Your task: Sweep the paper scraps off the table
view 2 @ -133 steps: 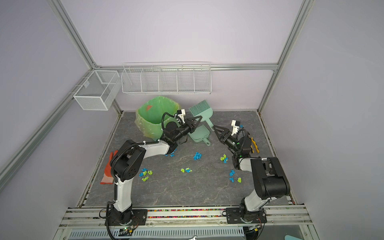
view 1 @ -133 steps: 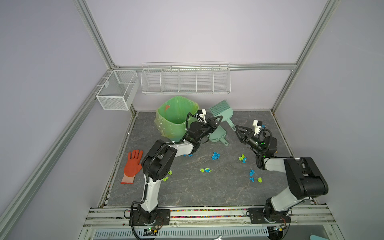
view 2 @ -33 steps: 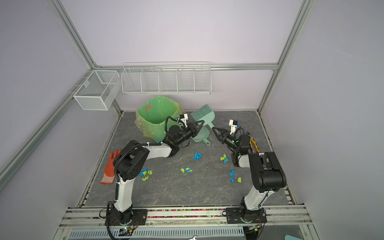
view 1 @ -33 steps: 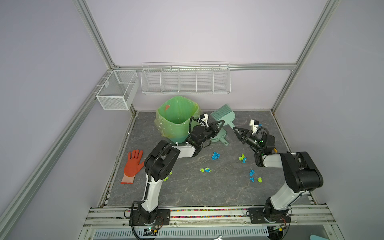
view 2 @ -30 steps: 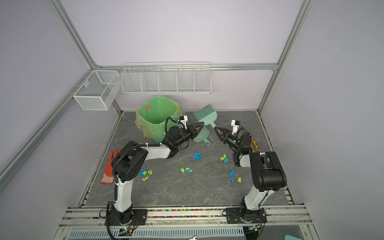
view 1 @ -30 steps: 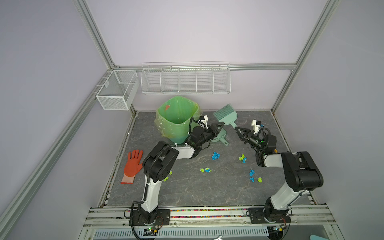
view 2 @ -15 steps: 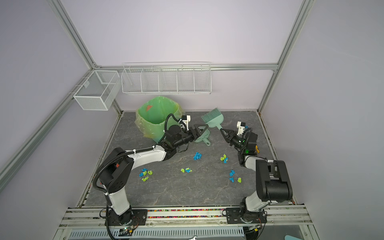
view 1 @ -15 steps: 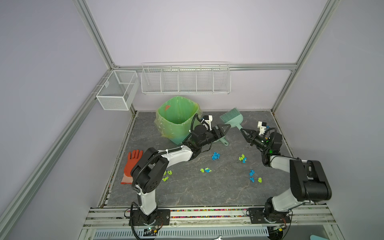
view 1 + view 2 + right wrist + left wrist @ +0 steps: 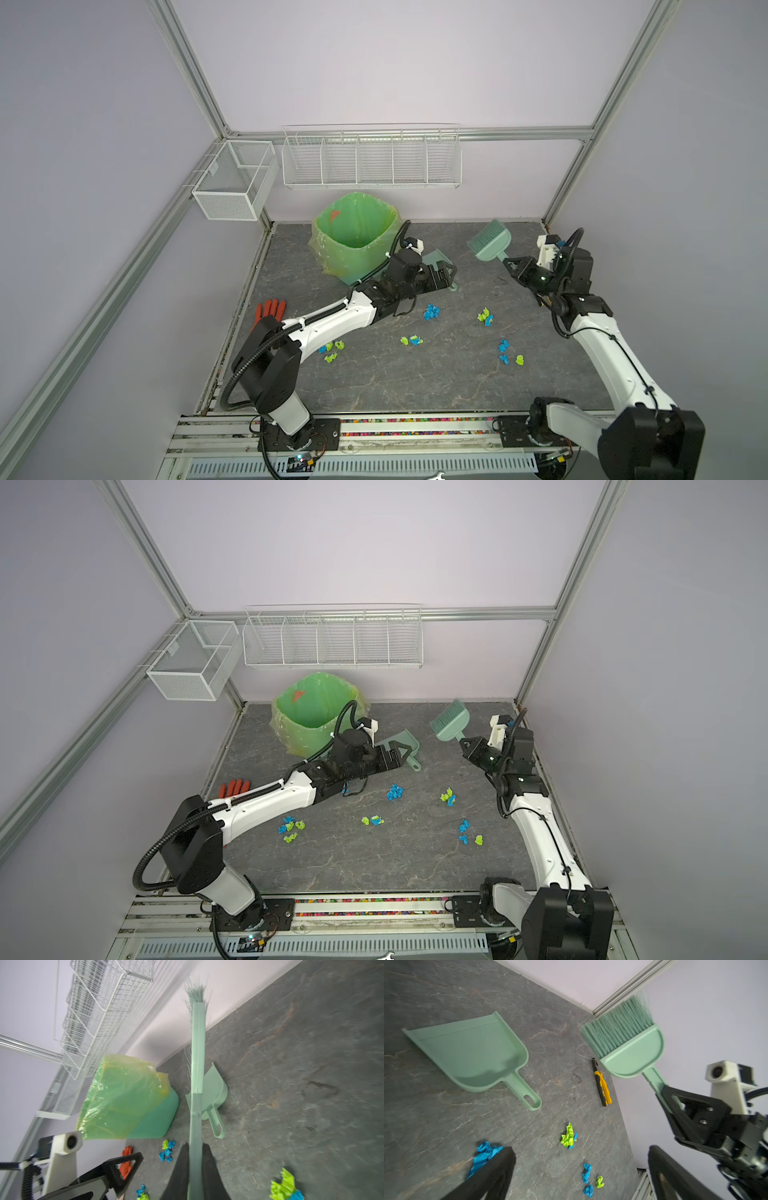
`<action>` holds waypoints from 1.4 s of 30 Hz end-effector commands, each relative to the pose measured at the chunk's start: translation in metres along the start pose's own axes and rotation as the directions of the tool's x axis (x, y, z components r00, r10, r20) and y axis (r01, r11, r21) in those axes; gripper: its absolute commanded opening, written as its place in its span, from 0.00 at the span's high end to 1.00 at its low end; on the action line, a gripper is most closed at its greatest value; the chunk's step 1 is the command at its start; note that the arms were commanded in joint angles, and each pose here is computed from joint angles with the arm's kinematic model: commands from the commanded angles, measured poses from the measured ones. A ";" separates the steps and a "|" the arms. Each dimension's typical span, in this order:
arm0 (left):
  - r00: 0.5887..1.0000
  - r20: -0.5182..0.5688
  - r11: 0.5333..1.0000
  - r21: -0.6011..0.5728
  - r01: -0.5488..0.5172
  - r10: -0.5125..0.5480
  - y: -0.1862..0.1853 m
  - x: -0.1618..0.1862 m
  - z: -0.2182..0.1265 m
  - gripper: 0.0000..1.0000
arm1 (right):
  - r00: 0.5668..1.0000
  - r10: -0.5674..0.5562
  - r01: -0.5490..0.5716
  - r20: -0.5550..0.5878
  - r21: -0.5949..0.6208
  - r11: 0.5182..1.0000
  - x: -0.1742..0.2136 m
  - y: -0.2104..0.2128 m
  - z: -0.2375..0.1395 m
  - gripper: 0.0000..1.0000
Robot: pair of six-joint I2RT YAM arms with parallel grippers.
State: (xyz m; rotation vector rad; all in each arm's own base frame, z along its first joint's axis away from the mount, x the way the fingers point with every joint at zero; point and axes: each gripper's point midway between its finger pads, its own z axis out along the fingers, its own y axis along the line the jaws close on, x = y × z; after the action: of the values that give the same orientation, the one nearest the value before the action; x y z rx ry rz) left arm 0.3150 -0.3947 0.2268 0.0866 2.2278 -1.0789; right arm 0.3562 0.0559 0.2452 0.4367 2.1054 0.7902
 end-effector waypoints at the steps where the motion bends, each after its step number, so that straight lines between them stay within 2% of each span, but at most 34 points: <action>1: 0.994 -0.049 0.982 -0.158 -0.102 0.095 0.012 0.006 -0.008 0.01 | 0.997 -0.045 0.060 -0.066 0.253 0.966 0.016 -0.040 -0.024 0.93; 5: 0.993 -0.077 0.965 -0.240 -0.101 0.085 0.018 0.011 -0.007 0.01 | 0.994 -0.081 0.100 -0.074 0.304 0.948 0.017 -0.044 -0.038 0.93; 13: 0.994 -0.094 0.924 -0.371 -0.091 0.060 0.029 0.015 0.008 0.01 | 0.991 -0.137 0.131 -0.011 0.378 0.916 0.011 -0.049 -0.065 0.93; 19: 0.983 -0.175 0.905 -0.409 -0.116 0.047 0.021 0.032 0.031 0.01 | 0.993 -0.107 0.119 -0.054 0.334 0.935 0.012 -0.036 -0.063 0.93; 29: 0.982 -0.188 0.858 -0.500 -0.116 0.023 0.030 0.039 0.055 0.01 | 0.989 -0.130 0.145 -0.066 0.347 0.927 0.017 -0.040 -0.066 0.93; 33: 0.979 -0.201 0.855 -0.504 -0.125 0.025 0.031 0.040 0.071 0.01 | 0.989 -0.127 0.144 -0.076 0.297 0.944 0.017 -0.028 -0.067 0.93; 39: 0.974 -0.225 0.844 -0.522 -0.119 -0.002 0.035 0.045 0.094 0.01 | 0.987 -0.147 0.158 -0.059 0.300 0.941 0.013 -0.024 -0.074 0.93; 42: 0.974 -0.225 0.854 -0.509 -0.109 -0.010 0.039 0.045 0.104 0.03 | 0.986 -0.154 0.165 -0.061 0.297 0.940 0.015 -0.023 -0.078 0.93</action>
State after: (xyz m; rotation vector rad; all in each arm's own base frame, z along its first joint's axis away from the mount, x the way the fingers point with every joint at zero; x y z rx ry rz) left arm 0.3446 -0.4597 0.1339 0.0587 2.5968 -0.4489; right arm 0.2890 0.0161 0.2421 0.4502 2.3029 0.3822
